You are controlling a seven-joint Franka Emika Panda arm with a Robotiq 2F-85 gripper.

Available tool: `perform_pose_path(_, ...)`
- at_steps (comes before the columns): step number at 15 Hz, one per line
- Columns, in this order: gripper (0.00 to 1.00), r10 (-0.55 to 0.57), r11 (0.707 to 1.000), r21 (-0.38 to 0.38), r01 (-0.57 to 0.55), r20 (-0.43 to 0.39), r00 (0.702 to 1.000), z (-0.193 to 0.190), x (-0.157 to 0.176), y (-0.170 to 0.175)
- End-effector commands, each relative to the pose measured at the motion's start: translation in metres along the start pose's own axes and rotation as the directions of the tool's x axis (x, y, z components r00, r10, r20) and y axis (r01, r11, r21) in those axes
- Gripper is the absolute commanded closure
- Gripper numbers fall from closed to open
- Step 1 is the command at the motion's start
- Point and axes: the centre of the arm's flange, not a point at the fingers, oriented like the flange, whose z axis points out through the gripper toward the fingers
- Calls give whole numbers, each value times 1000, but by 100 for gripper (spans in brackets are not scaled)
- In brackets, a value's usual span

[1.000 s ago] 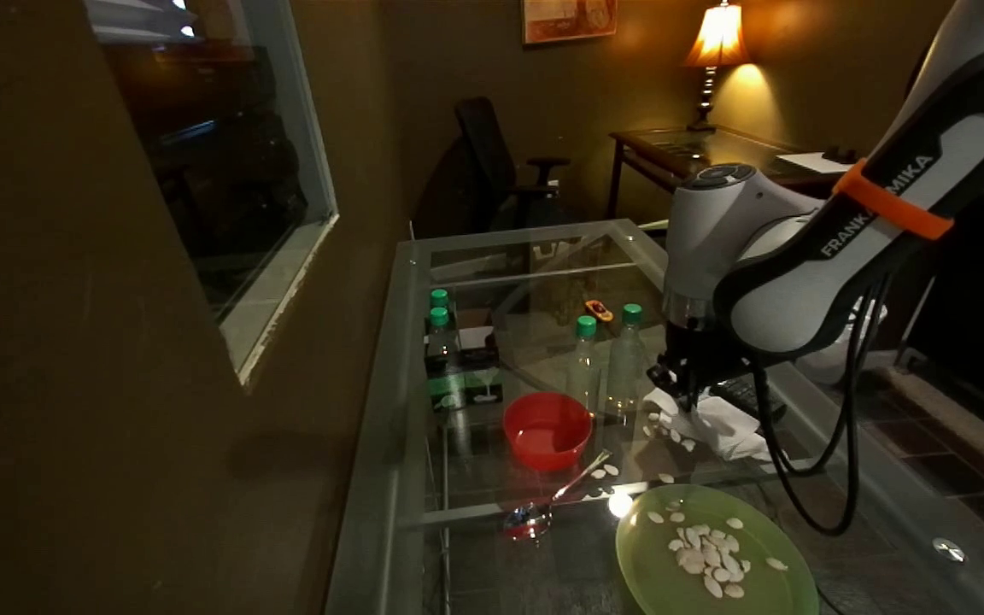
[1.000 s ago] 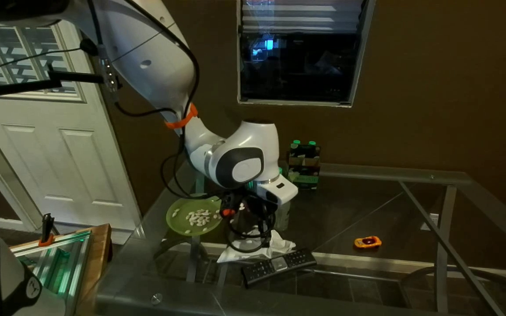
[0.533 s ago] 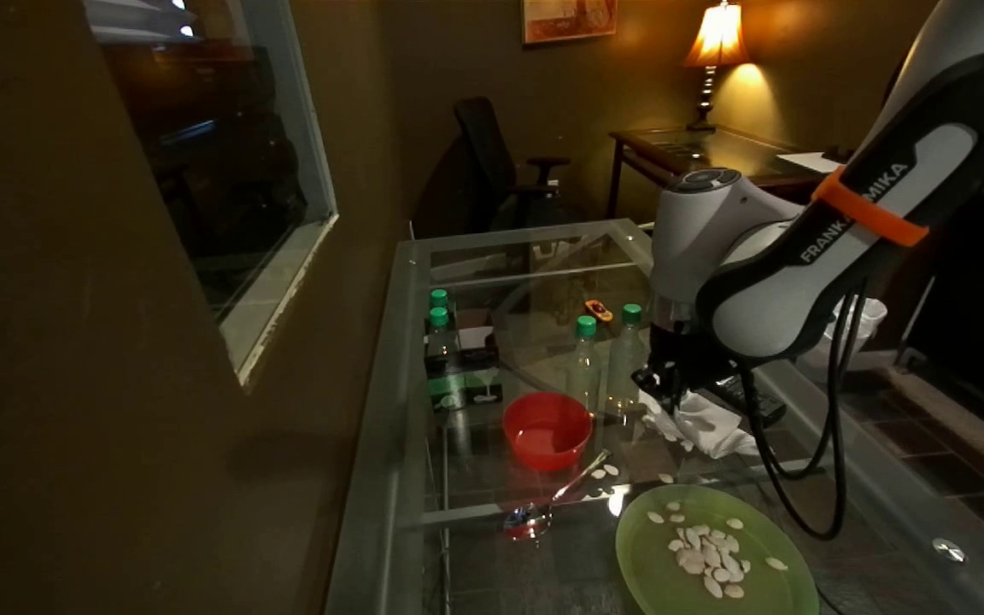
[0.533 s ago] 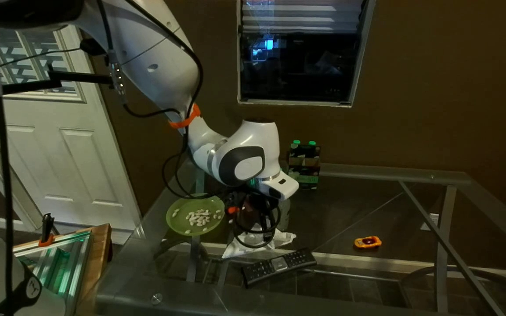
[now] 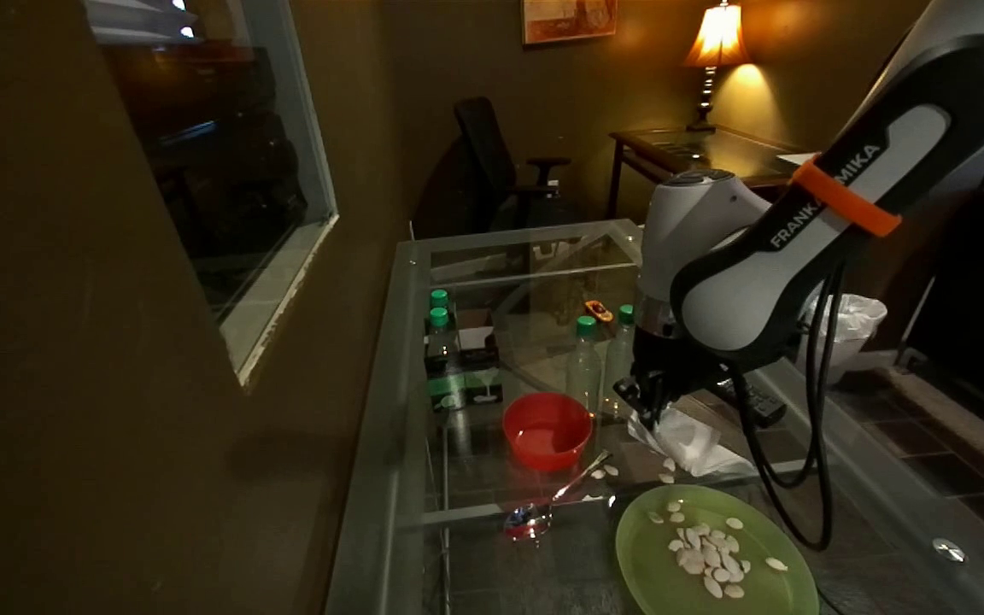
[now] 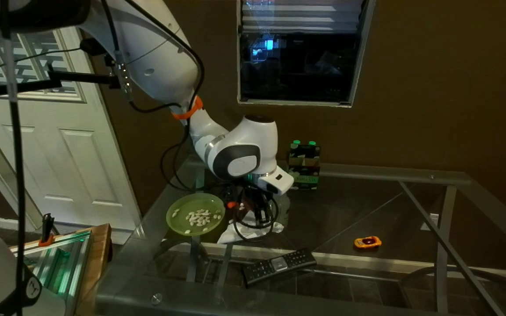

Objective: Use the napkin to push the grains on the table slightly to the left

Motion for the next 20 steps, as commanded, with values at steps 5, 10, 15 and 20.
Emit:
perform_pose_path(5, 99, -113, 989, 114, 99, 130, 985, 16, -8, -32)
perform_pose_path(10, 98, -90, 992, 95, 81, 92, 992, -1, -10, -29)
perform_pose_path(15, 99, -95, 988, 126, 84, 80, 992, 5, -10, -34)
perform_pose_path(20, 99, -142, 973, 192, 126, 74, 987, 15, -14, -59)
